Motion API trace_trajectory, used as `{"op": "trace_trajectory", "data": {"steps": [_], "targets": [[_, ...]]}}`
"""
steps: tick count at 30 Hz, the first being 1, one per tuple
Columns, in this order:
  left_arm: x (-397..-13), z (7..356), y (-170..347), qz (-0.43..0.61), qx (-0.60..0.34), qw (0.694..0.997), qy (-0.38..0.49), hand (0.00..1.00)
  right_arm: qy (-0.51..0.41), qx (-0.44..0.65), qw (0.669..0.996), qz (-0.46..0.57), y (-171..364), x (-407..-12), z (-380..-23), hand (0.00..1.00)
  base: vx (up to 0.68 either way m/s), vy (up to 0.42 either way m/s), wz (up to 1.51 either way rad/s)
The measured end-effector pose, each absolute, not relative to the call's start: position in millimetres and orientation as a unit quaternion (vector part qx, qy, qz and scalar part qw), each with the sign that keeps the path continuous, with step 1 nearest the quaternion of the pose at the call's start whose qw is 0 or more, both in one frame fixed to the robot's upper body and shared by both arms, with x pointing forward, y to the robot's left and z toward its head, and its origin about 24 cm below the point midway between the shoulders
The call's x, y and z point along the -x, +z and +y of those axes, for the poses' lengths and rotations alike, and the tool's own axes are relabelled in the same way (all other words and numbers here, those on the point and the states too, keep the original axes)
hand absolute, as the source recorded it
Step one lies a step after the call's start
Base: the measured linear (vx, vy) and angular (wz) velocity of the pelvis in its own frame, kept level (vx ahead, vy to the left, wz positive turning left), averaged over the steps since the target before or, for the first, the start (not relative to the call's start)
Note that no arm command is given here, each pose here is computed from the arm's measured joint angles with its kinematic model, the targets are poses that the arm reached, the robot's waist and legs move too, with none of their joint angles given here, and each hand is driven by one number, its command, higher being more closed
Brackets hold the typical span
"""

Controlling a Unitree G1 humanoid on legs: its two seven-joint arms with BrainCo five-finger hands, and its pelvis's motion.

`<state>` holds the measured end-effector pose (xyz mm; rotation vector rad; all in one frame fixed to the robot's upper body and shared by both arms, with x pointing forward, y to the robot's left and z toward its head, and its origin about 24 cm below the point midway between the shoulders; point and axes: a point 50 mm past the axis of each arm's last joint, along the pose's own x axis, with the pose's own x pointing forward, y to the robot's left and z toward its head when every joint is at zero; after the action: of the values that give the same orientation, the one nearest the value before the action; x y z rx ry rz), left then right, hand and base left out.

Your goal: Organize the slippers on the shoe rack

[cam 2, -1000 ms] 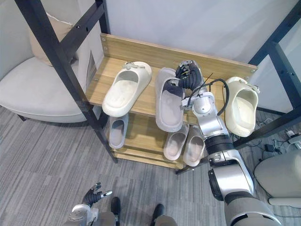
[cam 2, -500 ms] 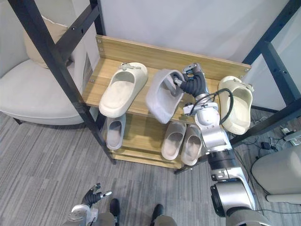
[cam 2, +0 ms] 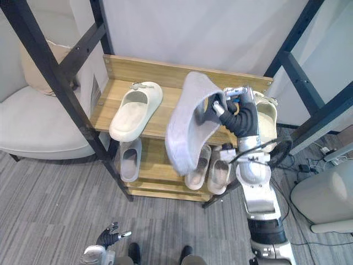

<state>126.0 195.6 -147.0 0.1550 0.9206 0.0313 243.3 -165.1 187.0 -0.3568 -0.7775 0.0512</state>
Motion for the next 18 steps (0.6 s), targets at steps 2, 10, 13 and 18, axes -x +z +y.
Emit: {"op": "trace_trajectory", "data": {"steps": [2,10,13,18], "targets": [[-124,193,-148,0.447,-0.075,0.891,0.005,0.0,0.071,0.16,0.919,-0.352,169,-233,-150,1.0,-0.03,-0.007,-0.03],[-120,190,-151,0.455,-0.077,0.887,-0.002,0.0,0.185,0.143,0.941,-0.245,113,-208,-112,1.0,-0.06,-0.014,-0.01],[-130,191,-147,0.441,-0.087,0.893,-0.01,0.0,0.202,0.149,0.945,-0.209,96,-212,-106,1.0,-0.08,-0.038,0.06],[-171,180,-131,0.382,-0.084,0.92,-0.025,0.0,0.195,0.215,0.937,-0.196,89,-241,-109,1.0,-0.18,-0.001,0.1]]}}
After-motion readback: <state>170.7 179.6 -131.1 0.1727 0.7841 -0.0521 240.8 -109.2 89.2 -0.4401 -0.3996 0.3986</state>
